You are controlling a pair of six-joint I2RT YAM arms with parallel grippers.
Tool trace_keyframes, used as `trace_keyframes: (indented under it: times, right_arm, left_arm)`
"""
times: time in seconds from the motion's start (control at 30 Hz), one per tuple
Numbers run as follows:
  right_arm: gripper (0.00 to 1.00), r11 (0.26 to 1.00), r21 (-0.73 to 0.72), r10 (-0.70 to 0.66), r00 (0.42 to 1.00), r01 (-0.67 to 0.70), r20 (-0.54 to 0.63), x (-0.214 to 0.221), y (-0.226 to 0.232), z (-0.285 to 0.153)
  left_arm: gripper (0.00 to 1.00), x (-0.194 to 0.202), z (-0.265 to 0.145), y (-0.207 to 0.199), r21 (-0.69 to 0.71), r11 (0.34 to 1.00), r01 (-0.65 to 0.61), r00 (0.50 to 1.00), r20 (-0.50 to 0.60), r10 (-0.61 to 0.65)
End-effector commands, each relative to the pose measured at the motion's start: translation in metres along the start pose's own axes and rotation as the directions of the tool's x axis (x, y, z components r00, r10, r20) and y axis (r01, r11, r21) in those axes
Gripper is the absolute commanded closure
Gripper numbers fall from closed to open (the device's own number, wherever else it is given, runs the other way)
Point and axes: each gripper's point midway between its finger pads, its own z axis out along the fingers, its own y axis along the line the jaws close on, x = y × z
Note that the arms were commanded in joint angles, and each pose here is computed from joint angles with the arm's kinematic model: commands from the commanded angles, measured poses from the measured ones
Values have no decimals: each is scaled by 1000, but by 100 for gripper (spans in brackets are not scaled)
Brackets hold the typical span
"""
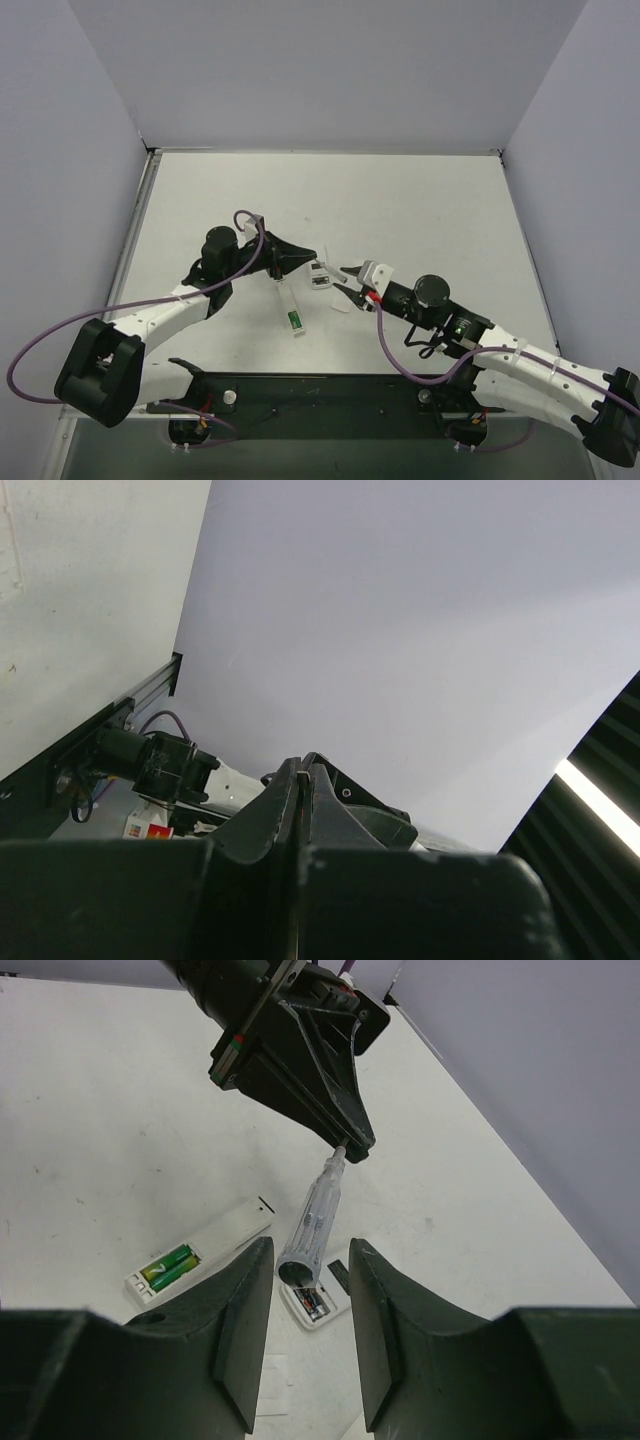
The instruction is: Unload the batteries from the remote control
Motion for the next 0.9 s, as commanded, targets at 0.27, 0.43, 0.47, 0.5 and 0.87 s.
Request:
trace_keyframes:
  times: [0.27, 0.43, 0.47, 0.5, 0.87]
  right_arm:
    - [67, 999, 46, -34, 992, 29, 124, -44, -12, 10]
    - [67, 997, 75, -37, 991, 27, 130, -47, -16, 10]
    - [67, 997, 77, -38, 991, 28, 131, -47, -17, 10]
    - [68, 996, 78, -40, 991, 30, 131, -47, -17, 10]
    - [100, 995, 96, -27, 994, 17, 110, -45, -19, 9]
  left_arm:
    - [100, 7, -5, -6, 25, 999, -25, 1000, -12, 25]
    - [100, 6, -5, 1, 17, 1000, -21, 1000, -7, 21]
    - [100, 5, -5, 3, 13, 1000, -17, 1000, -4, 17]
    - [100, 5, -5, 5, 10, 1000, -14, 1000, -4, 14]
    - [84, 7, -6, 5, 35, 998, -54, 998, -25, 55]
